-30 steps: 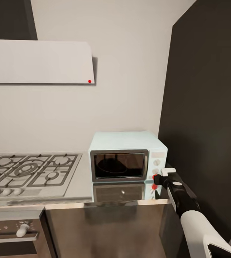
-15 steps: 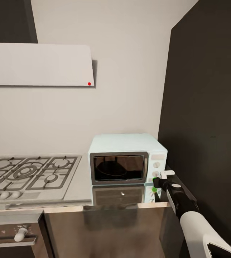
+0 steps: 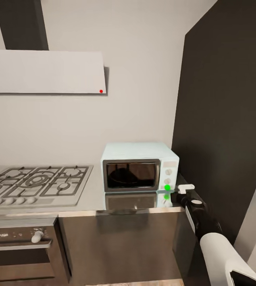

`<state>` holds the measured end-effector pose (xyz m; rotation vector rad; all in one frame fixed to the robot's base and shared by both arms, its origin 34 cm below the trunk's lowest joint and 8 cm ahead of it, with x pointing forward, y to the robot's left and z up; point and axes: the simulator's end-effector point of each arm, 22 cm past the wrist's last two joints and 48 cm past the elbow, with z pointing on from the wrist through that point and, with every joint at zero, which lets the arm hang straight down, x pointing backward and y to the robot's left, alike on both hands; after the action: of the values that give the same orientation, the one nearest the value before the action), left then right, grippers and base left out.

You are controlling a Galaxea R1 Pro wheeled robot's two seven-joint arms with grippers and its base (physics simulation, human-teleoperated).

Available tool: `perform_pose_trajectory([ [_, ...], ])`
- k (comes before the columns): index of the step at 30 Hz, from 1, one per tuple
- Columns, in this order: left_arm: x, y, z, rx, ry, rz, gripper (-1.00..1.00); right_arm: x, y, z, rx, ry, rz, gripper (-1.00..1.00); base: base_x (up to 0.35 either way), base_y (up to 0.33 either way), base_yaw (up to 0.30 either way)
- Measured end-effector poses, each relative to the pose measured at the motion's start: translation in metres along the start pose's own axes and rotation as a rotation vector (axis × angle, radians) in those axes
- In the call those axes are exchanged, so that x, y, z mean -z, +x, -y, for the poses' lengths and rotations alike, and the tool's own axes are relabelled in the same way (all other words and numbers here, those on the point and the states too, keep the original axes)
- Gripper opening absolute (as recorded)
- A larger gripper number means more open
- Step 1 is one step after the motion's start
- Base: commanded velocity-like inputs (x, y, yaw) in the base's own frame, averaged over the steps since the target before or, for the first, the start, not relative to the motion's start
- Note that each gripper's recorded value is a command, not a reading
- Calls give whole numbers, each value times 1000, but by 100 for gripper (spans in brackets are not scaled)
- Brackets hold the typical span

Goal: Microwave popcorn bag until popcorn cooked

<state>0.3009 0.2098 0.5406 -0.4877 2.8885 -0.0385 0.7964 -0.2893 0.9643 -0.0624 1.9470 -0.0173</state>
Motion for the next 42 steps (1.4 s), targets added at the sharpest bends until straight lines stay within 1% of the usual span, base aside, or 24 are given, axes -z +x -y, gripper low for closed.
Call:
perform_pose_trajectory([
  [6,0,0,0,0,0,1,100,3,-18,1,3,4,32,-100,-336,0,0],
  [7,0,0,0,0,0,0,100,4,-20,2,-1,7,25,-100,-336,0,0],
  [9,0,0,0,1,0,0,100,8,-20,4,-19,3,-18,-100,-336,0,0],
  [11,0,0,0,1,0,1,100,14,-20,2,-43,-22,-73,-100,-336,0,0],
  [12,0,0,-1,1,-1,0,100,17,-23,0,-51,-40,-89,-100,-336,0,0],
  [14,0,0,-1,1,-1,1,100,21,-28,-1,-58,-68,-96,-100,-336,0,0],
  [16,0,0,-1,1,-1,1,100,23,-28,-3,-59,-84,-101,-100,-336,0,0],
  [17,0,0,-1,1,-1,0,100,24,-14,-1,-38,-79,-128,-100,-336,0,0],
  [18,0,0,-1,1,-1,0,100,23,-5,-3,-33,-81,-146,-100,-336,0,0],
  [19,0,0,-1,2,-1,0,100,21,7,-6,-35,-89,-172,-100,-336,0,0],
  [22,0,0,-1,3,-1,0,100,15,69,-25,-46,-125,-299,-100,-329,0,0],
  [23,0,0,-1,3,-1,0,100,15,85,-29,-46,-133,-328,-100,-276,0,0],
  [25,0,0,-1,3,-1,0,100,18,149,-28,-25,-135,-429,-100,-178,0,0],
  [27,0,0,-1,3,-1,1,100,27,206,-38,-2,-140,-501,-100,-54,0,0],
  [29,0,0,-1,3,-1,1,100,43,262,-47,53,-125,-571,-100,-11,0,0],
  [30,0,0,-1,3,-1,1,100,50,279,-52,62,-130,-591,-100,-5,0,0],
  [31,0,-1,-2,3,-1,1,100,54,287,-55,75,-128,-588,-100,-3,0,0],
  [33,0,-1,-2,3,-2,2,100,56,295,-51,92,-105,-577,-100,-1,0,0],
  [34,0,-1,-2,3,-2,2,100,61,304,-50,94,-100,-587,-100,0,0,0],
  [35,0,-1,-2,3,-2,1,100,75,329,-50,95,-97,-618,-100,0,0,0],
  [36,0,-1,-2,3,-2,1,100,95,362,-52,94,-100,-656,-100,0,0,0],
  [38,0,-1,-2,3,-2,2,100,129,410,-60,91,-114,-687,-100,0,0,0],
  [39,0,-1,-2,3,-2,1,100,153,439,-65,89,-124,-711,-100,0,0,0],
  [42,0,-1,-2,3,-2,1,100,187,476,-66,82,-128,-744,-100,0,0,0],
])
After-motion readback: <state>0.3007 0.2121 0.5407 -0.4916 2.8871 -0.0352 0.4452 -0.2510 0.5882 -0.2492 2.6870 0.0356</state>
